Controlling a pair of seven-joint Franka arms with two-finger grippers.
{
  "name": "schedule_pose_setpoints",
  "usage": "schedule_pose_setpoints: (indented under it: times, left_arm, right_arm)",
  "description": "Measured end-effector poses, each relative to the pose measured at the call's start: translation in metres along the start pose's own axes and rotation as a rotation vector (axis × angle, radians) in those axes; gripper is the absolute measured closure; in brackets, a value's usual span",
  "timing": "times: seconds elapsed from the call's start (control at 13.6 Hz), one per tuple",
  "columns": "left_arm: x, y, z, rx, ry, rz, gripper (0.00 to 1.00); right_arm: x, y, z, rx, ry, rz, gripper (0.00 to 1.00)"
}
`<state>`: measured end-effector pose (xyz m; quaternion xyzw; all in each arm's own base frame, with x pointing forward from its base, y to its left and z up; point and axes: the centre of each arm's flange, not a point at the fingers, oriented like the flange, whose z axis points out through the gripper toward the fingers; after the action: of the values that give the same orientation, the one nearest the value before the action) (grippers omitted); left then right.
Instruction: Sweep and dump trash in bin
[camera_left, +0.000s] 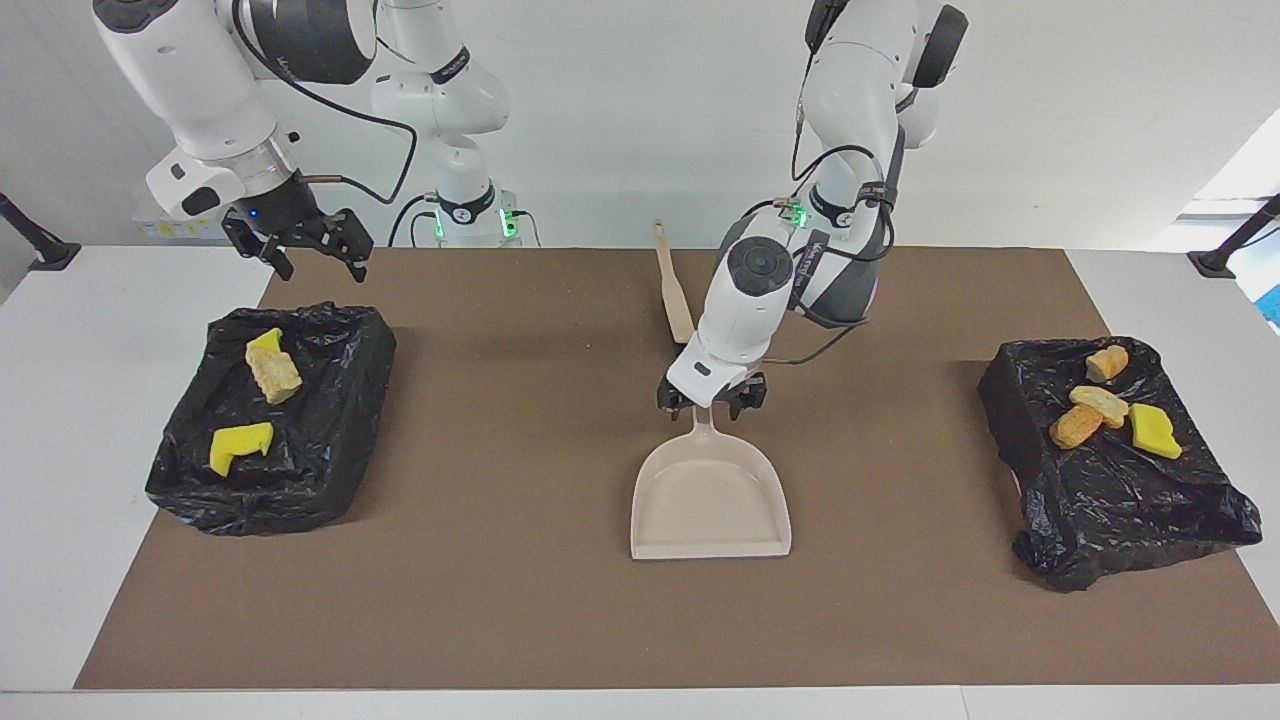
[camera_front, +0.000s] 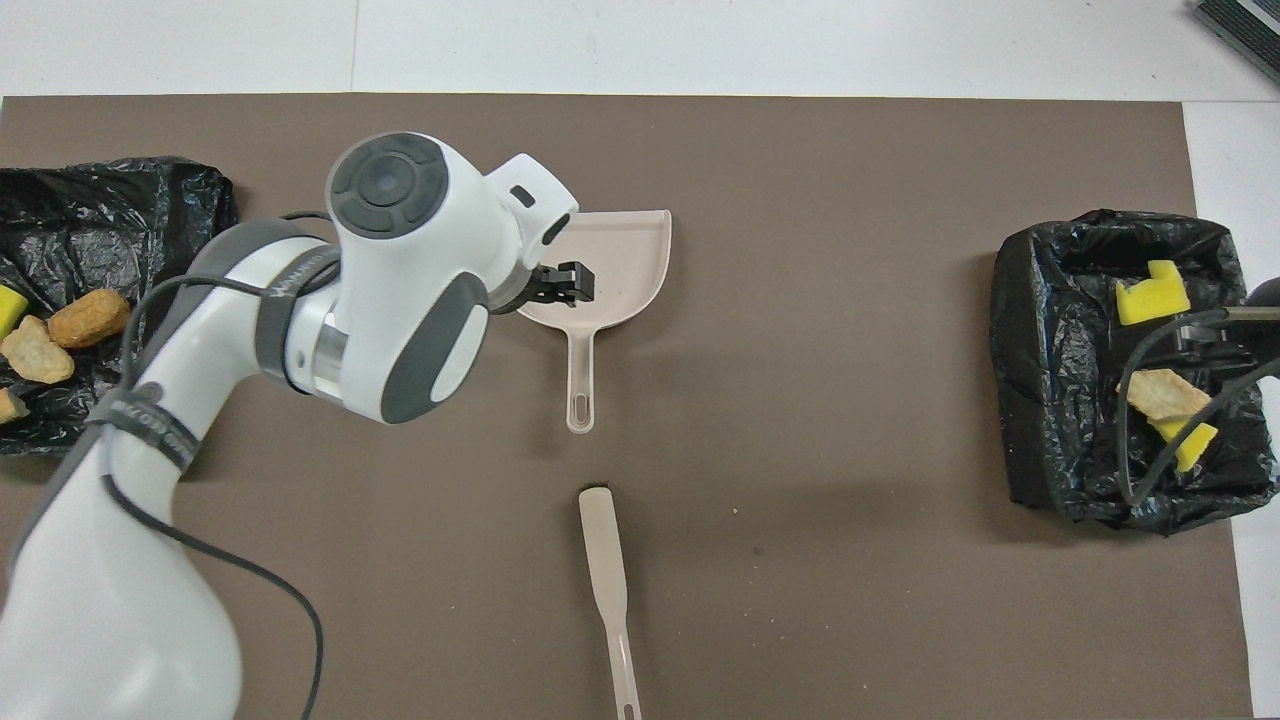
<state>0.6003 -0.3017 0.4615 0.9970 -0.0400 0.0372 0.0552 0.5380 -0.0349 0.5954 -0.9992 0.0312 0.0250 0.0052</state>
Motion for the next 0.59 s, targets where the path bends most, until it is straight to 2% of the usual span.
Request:
schedule_pose_setpoints:
  times: [0.22, 0.37, 0.59]
  left_arm:
    - [-0.002, -0.066, -0.077, 0.019, 0.014, 0.067, 0.0]
    - [-0.012, -0.111, -0.124, 0.028, 0.02, 0.105, 0.0]
    - [-0.032, -0.153, -0.176, 0.038, 0.03, 0.125, 0.0]
  right_arm:
    - [0.0, 0.0, -0.002, -0.004, 0.005, -0.028, 0.0]
    - [0.003, 0.003, -0.02, -0.004, 0.038, -0.022, 0.0]
    - [0.008, 0.007, -0.038, -0.005, 0.073, -0.01, 0.0]
